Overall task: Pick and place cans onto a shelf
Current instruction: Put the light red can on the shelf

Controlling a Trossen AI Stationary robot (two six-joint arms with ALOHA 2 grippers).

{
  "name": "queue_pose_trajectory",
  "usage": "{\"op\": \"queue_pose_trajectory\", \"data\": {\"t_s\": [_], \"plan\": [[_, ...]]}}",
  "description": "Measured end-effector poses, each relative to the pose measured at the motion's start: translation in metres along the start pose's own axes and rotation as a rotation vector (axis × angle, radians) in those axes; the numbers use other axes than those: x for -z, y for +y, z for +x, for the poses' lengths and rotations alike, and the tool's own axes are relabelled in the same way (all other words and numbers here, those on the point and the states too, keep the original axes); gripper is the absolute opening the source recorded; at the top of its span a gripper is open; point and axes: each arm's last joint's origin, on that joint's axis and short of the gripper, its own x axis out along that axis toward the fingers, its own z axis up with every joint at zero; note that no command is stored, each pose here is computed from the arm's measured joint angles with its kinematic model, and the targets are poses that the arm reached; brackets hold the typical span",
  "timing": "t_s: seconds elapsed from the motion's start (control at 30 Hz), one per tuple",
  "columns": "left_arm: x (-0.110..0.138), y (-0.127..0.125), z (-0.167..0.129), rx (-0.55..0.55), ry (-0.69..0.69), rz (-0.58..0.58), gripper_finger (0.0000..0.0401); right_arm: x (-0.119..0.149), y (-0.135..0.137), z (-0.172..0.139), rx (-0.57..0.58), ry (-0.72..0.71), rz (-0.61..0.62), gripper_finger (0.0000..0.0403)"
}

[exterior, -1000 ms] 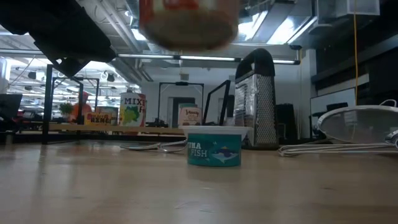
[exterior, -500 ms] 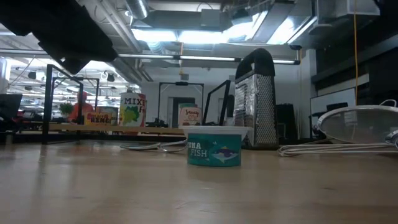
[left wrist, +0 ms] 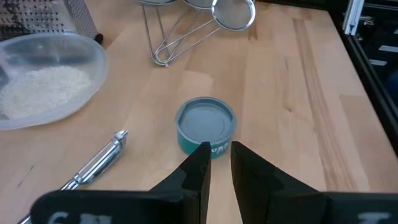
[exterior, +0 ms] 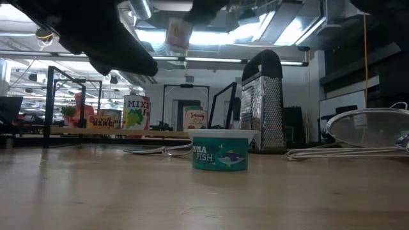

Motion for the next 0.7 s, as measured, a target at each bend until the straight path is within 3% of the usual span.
{"op": "queue_pose_trajectory", "data": {"t_s": [0.3, 0.5, 0.7], "plan": [[-0.003, 0.007, 0.005, -0.020, 0.000, -0.014, 0.0055, 0.050, -0.056, 0.026, 0.062, -0.104, 0.021, 0.0009], [-0.004, 0.009, 0.006, -0.026, -0.001, -0.022, 0.0055, 0.079, -0.067, 0.050, 0.066, -0.106, 0.016, 0.0009], [-0.005, 0.008, 0.006, -0.022, -0.008, -0.035, 0.0055, 0.104, -0.070, 0.095, 0.023, -0.042, 0.042, 0.0009]]}}
